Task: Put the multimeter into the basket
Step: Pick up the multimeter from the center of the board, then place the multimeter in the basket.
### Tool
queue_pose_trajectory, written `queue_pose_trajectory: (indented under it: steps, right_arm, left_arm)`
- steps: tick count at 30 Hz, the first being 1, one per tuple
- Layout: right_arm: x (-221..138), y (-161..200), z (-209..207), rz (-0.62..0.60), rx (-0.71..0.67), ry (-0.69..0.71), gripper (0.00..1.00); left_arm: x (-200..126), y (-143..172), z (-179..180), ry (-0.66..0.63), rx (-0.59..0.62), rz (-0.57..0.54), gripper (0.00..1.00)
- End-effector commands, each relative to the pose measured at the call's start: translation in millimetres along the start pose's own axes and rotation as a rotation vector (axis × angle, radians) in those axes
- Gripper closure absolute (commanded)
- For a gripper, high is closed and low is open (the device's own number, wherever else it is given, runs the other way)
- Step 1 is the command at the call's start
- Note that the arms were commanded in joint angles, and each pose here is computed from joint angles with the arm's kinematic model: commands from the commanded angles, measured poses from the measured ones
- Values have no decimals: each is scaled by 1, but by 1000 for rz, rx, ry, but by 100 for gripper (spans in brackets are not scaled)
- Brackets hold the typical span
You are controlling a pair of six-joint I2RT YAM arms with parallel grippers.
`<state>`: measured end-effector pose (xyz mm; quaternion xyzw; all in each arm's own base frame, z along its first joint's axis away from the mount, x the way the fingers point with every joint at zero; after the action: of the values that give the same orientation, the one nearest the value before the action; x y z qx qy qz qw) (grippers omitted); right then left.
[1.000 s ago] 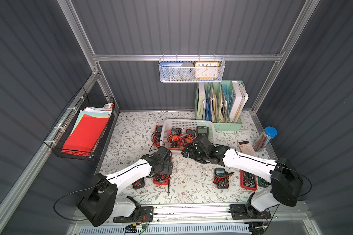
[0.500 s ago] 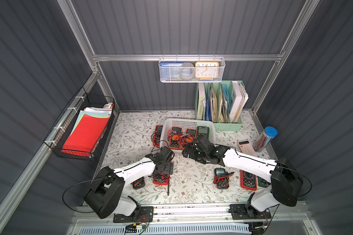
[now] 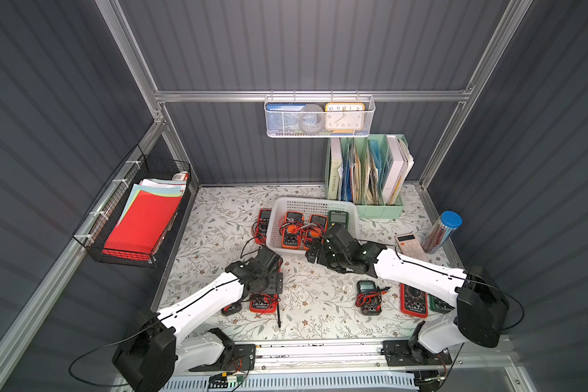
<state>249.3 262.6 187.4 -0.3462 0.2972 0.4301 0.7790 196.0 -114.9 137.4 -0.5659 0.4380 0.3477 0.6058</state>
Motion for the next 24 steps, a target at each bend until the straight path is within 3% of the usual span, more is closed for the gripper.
queue_pose_trajectory:
  steps: [1, 5, 11, 19, 24]
  right_arm:
    - [-21, -18, 6, -70, 1, -20, 1]
    - [-46, -46, 9, -152, 25, -64, 1]
    - [-74, -85, 1, -229, 65, -78, 1]
    - [-88, -104, -32, -279, 137, -40, 1]
    - [-89, -103, -60, -290, 184, 10, 1]
  left_arm:
    - [-33, -1, 3, 22, -35, -6, 60]
    - [-67, -15, 3, 42, -37, -78, 60]
    - [-104, -62, -10, 66, 13, -184, 59]
    - [-115, -152, -55, 124, 114, -271, 58]
    - [-100, -207, -89, 186, 142, -294, 58]
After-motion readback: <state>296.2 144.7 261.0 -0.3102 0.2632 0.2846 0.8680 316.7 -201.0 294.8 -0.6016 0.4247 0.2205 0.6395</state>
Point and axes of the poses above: each gripper's point midway between its finger pads, its own x axis out along the fingers, its own z axis along the line the jaws close on, y = z × x, the point moved 7 cm from there along -x, back along the fingers, and after that the axes turned 7 degrees about x, right-handed, at the moved point
